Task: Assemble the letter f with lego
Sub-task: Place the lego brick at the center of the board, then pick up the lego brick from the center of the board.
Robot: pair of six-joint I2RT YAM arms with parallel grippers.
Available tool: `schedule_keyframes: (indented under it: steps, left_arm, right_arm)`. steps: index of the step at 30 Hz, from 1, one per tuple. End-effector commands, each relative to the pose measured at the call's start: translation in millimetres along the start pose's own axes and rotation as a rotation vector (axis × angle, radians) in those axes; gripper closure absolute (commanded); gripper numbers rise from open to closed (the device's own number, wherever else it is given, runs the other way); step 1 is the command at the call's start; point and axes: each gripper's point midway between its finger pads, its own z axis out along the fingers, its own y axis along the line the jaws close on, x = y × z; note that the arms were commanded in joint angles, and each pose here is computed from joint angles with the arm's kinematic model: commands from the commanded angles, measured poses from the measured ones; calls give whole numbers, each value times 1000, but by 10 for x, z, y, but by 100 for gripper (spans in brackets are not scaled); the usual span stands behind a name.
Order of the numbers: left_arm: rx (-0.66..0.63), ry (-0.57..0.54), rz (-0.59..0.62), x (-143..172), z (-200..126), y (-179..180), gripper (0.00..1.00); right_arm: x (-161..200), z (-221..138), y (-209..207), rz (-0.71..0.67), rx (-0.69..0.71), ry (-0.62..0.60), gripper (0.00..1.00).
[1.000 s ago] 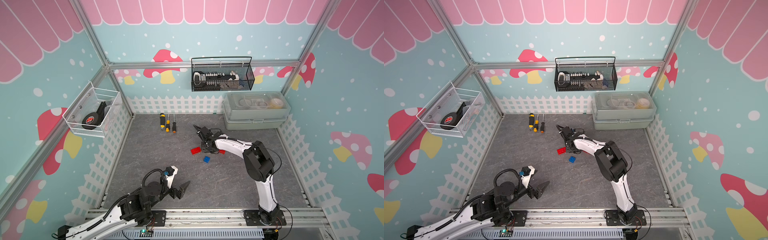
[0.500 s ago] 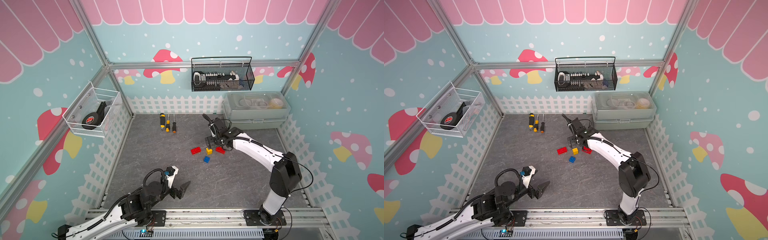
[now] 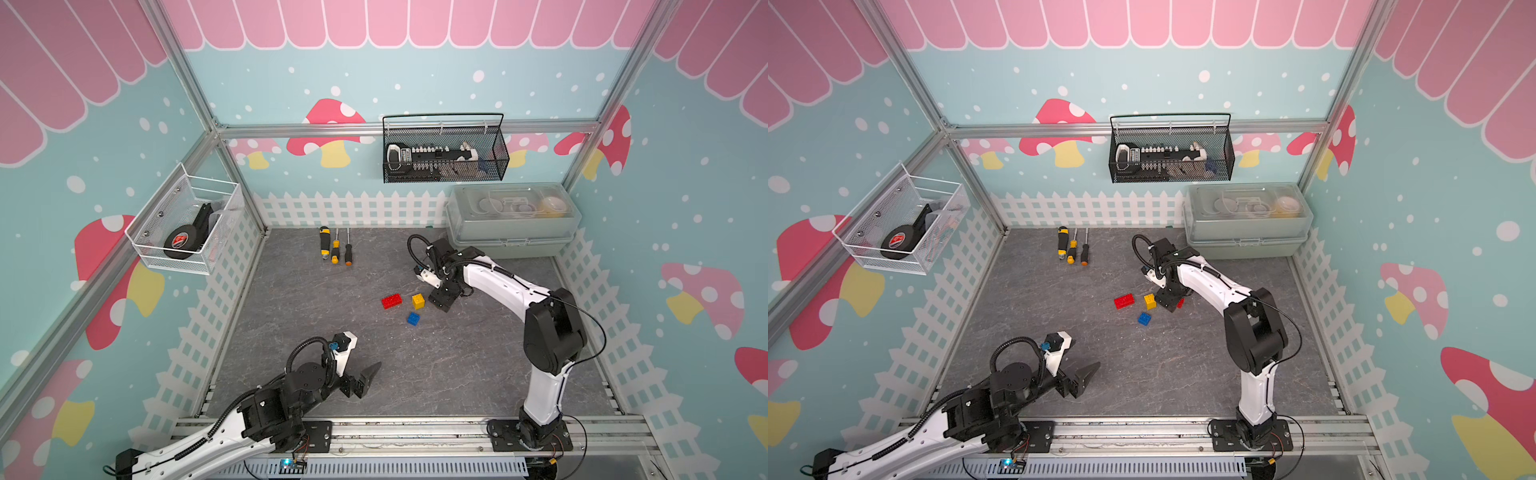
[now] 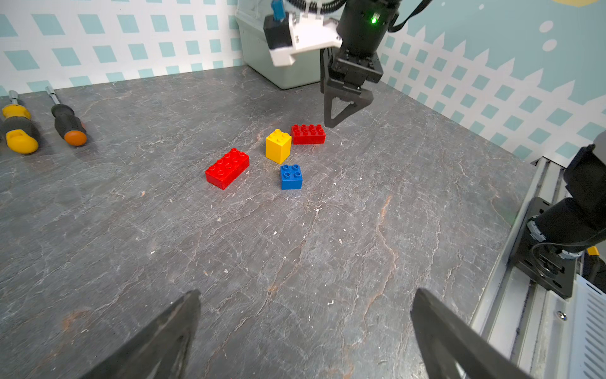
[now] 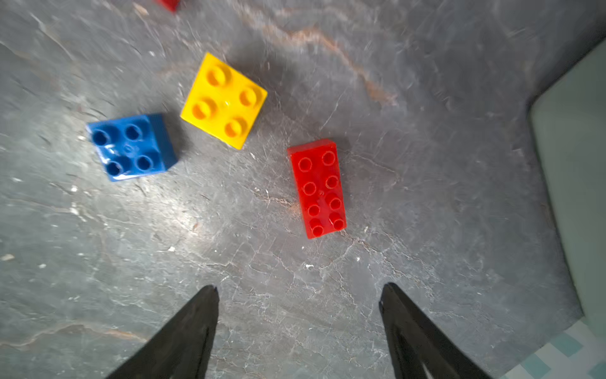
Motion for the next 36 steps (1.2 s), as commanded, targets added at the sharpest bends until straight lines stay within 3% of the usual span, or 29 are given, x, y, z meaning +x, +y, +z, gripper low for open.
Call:
schedule_keyframes:
  steps: [1,11,36]
  left_arm:
    - [-4,1,15,20,10,3,1]
    - [-11,12,17,28,30,8,1]
    - [-26,14,17,33,39,31,1]
  right_arm:
    - [56,46,-46,-111,-41,24,23]
    - [-62,165,-257,-168,-113,-17,25]
    - [-169,439,-121,-185,-216,2,39]
